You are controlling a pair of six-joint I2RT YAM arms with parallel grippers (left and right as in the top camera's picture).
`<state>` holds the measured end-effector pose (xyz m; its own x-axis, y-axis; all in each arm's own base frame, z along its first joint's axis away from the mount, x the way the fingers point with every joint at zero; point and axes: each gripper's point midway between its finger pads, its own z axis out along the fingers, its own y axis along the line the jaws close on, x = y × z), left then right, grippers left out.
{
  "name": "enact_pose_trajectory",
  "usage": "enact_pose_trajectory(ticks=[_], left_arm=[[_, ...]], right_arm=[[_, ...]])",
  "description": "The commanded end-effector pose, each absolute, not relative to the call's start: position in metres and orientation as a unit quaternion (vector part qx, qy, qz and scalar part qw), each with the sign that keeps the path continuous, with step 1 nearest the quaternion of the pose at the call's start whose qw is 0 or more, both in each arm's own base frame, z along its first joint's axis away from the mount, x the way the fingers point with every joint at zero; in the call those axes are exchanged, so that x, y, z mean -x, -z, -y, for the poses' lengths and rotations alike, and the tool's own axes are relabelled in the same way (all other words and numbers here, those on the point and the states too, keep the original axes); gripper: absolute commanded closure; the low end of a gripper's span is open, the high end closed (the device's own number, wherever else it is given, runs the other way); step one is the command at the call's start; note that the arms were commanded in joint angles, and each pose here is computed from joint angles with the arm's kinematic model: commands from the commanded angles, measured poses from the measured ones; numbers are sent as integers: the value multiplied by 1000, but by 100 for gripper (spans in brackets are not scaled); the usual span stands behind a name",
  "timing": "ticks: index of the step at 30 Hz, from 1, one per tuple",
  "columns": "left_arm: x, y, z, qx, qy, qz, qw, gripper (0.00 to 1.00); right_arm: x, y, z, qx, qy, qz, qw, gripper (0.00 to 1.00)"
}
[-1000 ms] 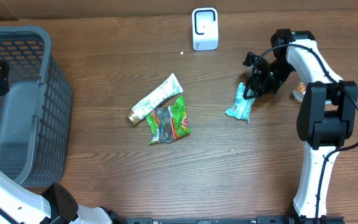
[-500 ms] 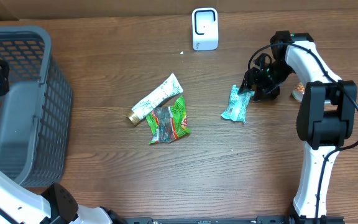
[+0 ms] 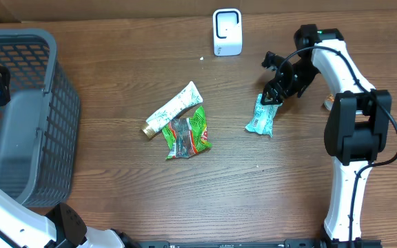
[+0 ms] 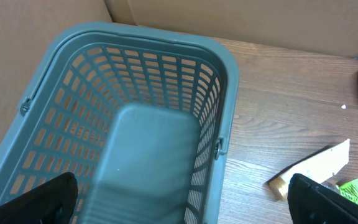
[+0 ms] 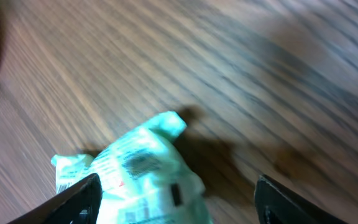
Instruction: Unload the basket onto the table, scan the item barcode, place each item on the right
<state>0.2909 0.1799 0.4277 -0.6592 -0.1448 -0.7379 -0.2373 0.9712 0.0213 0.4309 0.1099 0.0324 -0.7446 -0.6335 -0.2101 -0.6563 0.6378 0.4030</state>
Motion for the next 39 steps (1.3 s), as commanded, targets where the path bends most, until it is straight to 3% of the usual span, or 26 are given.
enact_pose_trajectory(ticks=[1,3,6,8,12,19,27,30,35,39], left_arm=[[-293,-428,-176,91,-55,-909,402,0],[-293,-428,-176,91,-55,-909,402,1],[-293,-428,-176,91,-55,-909,402,0],[-293,-428,-176,91,-55,-909,402,1],[-293,-428,-176,91,-55,-909,402,0],[-293,-428,-176,91,-55,-909,402,0],[-293,-428,-176,91,-55,-910,402,0],[-293,-428,-176,91,-55,-910,402,0],[-293,-428,-176,91,-55,-910,402,0],[-293,-428,-176,91,-55,-910,402,0]], right_arm=[[-424,-27,-110,412,-234,-880,27,34],[-420,-23,-109,409,-238,-881,20,40],[-409,-21,-110,402,-248,-881,0,61],[-402,-23,-112,393,-261,-881,-11,67],[-399,-24,-113,312,-265,-912,-40,68],[-396,-14,-119,-1,-248,-961,-124,80],[-384,11,-107,-20,-204,-969,-137,84],[-390,9,-97,-62,-184,-971,-137,96],[-399,3,-61,-163,-142,-967,-136,96],[-394,-19,-45,-176,-149,-963,-142,96]])
